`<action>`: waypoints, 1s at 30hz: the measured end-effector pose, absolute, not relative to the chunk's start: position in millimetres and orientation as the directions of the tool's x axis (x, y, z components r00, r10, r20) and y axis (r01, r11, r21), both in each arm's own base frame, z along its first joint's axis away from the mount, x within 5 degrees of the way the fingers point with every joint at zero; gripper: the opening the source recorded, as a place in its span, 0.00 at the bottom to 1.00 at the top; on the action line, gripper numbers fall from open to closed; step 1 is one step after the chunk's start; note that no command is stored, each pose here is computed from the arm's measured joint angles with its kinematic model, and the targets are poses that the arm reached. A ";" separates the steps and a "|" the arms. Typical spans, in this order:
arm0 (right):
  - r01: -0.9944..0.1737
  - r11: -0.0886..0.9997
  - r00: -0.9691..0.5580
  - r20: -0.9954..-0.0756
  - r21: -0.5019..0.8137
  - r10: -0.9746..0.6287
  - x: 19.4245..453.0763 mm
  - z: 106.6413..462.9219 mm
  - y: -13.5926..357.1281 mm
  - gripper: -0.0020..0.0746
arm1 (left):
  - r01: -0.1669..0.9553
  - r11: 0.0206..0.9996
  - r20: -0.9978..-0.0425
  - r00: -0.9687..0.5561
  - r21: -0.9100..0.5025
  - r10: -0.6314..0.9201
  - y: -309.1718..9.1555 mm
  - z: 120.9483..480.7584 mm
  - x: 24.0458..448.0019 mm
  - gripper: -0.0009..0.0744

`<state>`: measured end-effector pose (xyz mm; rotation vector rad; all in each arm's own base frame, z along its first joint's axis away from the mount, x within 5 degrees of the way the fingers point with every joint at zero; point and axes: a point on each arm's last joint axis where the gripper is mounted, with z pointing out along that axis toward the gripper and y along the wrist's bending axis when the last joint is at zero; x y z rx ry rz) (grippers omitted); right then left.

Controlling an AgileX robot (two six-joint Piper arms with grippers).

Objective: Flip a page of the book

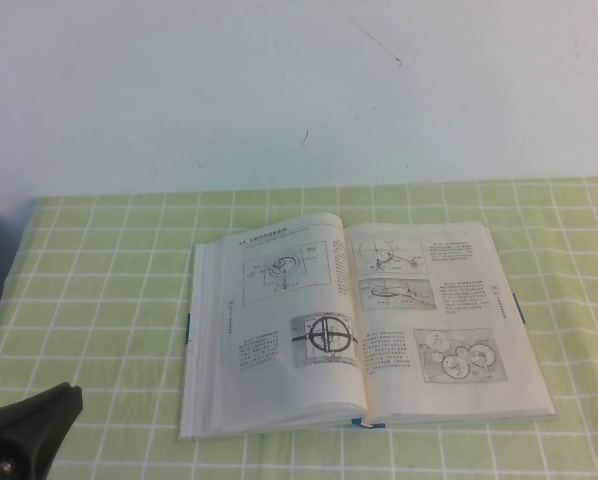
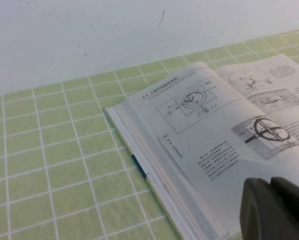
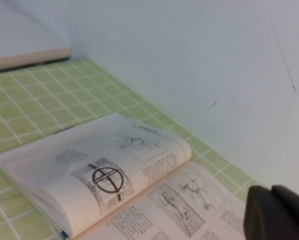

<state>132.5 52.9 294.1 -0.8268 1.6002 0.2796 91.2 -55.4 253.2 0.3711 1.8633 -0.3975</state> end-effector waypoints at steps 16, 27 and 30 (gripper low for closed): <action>-0.572 0.799 -0.022 -0.970 -0.188 -0.244 137.4 297.4 47.7 0.02 | 0.439 0.896 -0.940 -0.330 -0.073 0.085 -54.3 242.5 90.3 0.01; -0.511 0.837 -0.042 -0.968 -0.194 -0.249 140.9 296.5 41.9 0.02 | 0.439 0.896 -0.940 -0.331 -0.072 0.086 -54.2 242.0 90.3 0.01; -0.479 0.848 -0.047 -0.957 -0.229 -0.285 142.5 295.2 38.4 0.02 | 0.439 0.896 -0.940 -0.331 -0.072 0.086 -54.2 242.0 90.3 0.01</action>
